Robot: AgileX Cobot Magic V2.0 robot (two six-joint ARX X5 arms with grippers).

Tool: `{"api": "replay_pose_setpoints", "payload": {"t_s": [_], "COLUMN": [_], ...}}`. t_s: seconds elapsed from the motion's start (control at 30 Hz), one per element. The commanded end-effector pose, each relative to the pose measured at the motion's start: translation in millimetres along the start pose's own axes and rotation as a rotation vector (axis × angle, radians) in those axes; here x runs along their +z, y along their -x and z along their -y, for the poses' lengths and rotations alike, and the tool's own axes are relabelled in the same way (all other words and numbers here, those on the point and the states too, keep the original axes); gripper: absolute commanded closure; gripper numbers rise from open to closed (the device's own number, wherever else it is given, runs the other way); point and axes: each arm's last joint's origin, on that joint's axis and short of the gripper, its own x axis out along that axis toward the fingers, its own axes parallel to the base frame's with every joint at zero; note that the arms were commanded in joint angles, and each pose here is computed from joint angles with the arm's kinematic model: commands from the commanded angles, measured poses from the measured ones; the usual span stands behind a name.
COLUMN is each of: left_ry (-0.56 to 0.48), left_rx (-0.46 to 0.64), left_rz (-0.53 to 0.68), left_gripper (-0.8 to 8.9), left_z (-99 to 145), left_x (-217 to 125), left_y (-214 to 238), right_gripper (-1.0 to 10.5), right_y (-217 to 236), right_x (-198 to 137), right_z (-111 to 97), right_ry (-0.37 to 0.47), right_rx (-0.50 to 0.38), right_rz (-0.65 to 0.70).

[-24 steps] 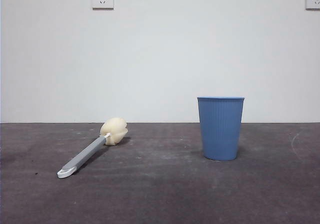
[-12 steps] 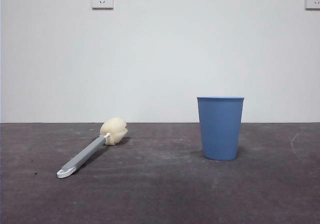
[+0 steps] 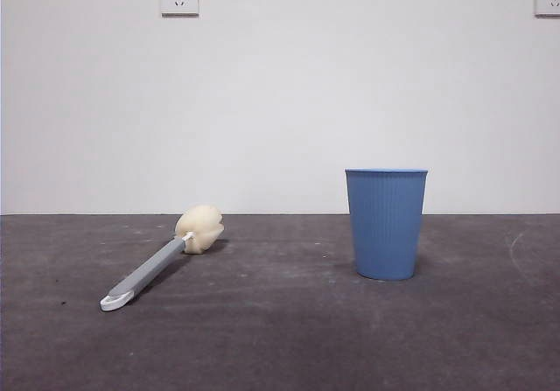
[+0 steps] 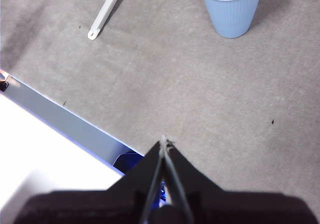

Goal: Pick up the cup brush,pick up the cup,insert the brush into the cup,clean the cup,put the cup brush back,put the cup back to the fixed position on the table

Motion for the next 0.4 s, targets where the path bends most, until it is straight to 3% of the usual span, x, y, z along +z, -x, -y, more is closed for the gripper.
{"api": "replay_pose_setpoints", "payload": {"t_s": [0.03,0.4], "left_ry": [0.053,0.053], "left_rx": [0.000,0.006], "left_rz": [-0.006,-0.006], "left_gripper": [8.17,8.17], "left_z": [-0.2,-0.5], "left_x": [-4.0,-4.0], "left_y": [-1.3,-1.3], "right_gripper": [9.5,9.5], "right_y": [0.0,0.0], "right_x": [0.2,0.2], "right_z": [-0.2,-0.2], "right_ry": [-0.004,-0.004], "right_rx": [0.000,-0.001], "right_rz": [0.005,0.005]}}
